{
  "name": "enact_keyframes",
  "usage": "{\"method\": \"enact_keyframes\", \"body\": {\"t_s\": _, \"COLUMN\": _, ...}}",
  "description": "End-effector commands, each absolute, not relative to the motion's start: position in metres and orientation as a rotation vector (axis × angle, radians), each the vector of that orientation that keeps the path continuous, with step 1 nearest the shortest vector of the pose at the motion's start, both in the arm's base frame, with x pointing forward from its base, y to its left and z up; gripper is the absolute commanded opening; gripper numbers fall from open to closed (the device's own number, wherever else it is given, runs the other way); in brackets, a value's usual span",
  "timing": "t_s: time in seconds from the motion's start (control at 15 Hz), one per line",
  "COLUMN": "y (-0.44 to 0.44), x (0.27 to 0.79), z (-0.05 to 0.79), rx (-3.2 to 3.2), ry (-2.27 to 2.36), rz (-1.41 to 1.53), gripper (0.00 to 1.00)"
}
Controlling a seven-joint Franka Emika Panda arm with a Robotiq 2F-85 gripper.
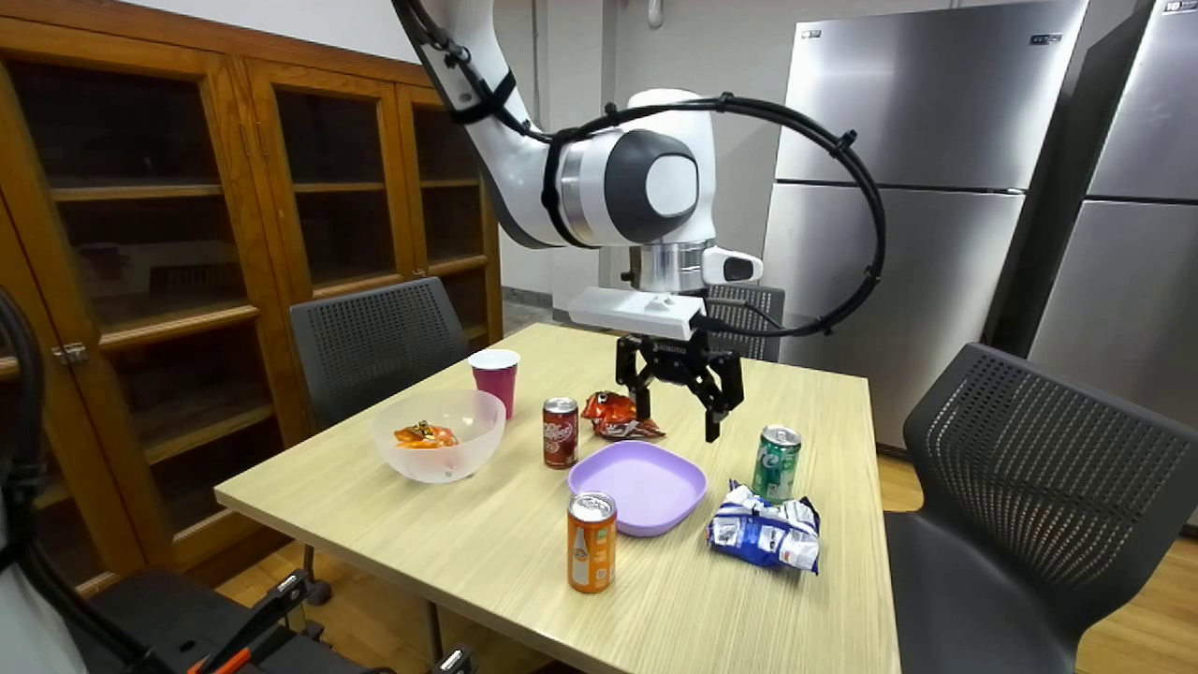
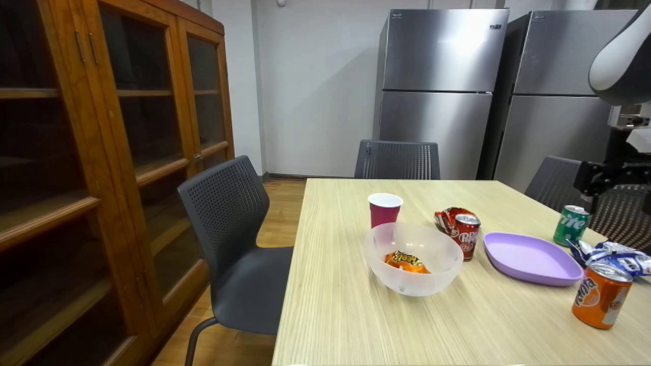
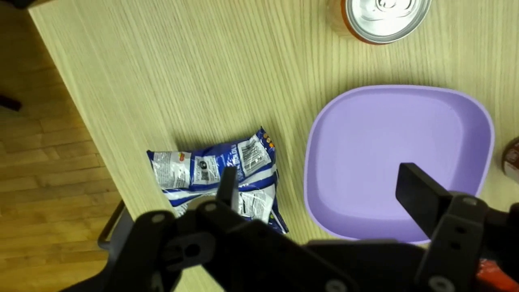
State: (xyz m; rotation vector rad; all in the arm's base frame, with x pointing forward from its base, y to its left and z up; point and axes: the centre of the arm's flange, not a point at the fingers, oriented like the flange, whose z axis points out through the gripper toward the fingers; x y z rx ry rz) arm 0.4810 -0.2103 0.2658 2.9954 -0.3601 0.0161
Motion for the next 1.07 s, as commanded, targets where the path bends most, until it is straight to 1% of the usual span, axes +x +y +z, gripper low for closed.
{"method": "enact_keyframes", "body": {"t_s": 0.0, "y": -0.23, "x": 0.497, "z": 0.249, "rx": 2.956, "ry": -0.604, "rz": 0.01, "gripper": 1.0}}
{"method": "enact_keyframes", "body": {"t_s": 0.53, "y": -0.285, "x": 0.527, "z": 0.201, "rx": 2.863, "ry": -1.074, "rz": -0.007, "gripper": 1.0}}
{"method": "enact_keyframes", "body": {"t_s": 1.0, "y": -0.322, "x": 0.553, "z": 0.164, "rx": 2.801, "ry": -1.362, "rz": 0.033, "gripper": 1.0}}
